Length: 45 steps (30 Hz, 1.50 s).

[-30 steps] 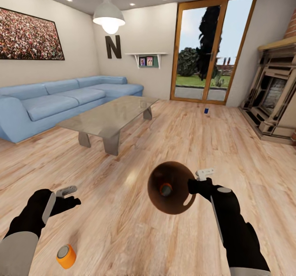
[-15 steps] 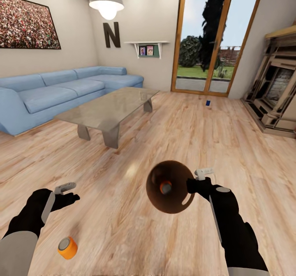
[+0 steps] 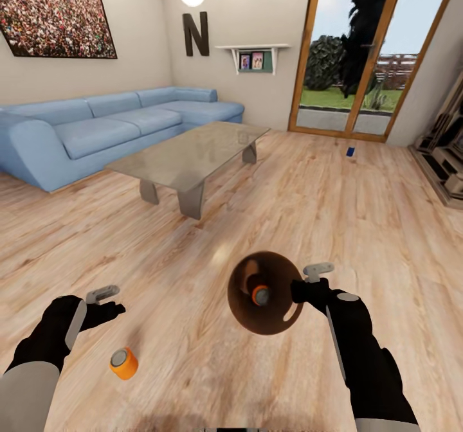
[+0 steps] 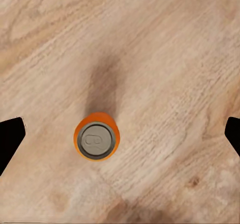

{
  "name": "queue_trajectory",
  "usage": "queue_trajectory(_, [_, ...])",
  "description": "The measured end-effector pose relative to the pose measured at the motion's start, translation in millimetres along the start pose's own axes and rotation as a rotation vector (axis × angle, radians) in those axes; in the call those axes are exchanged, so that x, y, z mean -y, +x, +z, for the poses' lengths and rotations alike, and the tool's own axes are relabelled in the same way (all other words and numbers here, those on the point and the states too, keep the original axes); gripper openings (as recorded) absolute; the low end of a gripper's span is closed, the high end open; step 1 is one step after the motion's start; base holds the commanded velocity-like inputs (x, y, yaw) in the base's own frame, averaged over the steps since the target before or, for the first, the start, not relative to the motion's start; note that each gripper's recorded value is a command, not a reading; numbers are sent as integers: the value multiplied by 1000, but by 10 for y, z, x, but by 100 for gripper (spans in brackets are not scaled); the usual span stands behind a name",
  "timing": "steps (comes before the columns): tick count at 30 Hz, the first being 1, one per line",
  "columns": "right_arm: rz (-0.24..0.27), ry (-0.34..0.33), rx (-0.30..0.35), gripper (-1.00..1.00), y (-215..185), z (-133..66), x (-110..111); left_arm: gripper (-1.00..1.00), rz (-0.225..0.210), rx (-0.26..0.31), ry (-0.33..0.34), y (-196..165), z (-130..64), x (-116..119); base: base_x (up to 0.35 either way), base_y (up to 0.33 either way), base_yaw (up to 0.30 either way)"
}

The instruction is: Put the three can of soda from the living room inside the tash can in the kitchen.

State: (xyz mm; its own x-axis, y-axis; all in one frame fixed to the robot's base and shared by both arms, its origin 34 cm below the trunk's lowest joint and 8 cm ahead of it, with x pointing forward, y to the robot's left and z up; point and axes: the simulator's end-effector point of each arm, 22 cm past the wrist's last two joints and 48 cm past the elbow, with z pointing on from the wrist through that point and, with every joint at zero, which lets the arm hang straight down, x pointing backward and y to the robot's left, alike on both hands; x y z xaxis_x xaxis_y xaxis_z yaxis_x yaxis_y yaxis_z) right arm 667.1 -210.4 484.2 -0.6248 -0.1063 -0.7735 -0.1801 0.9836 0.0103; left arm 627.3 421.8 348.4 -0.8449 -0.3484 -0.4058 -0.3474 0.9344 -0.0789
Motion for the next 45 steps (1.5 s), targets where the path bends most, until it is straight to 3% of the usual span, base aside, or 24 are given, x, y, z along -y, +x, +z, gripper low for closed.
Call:
queue_trajectory(11, [2, 28, -1, -100, 53, 67, 134, 100, 5, -44, -9, 185, 211, 7, 0, 0, 14])
queue_trajectory(27, [-5, 3, -43, -100, 282, 278, 31, 100, 9, -109, -31, 469, 504, -65, 0, 0, 28])
queue_trajectory(45, [-32, -23, -44, -100, 277, 299, -127, 100, 8, -110, -30, 478, 516, -56, 99, 18, 15])
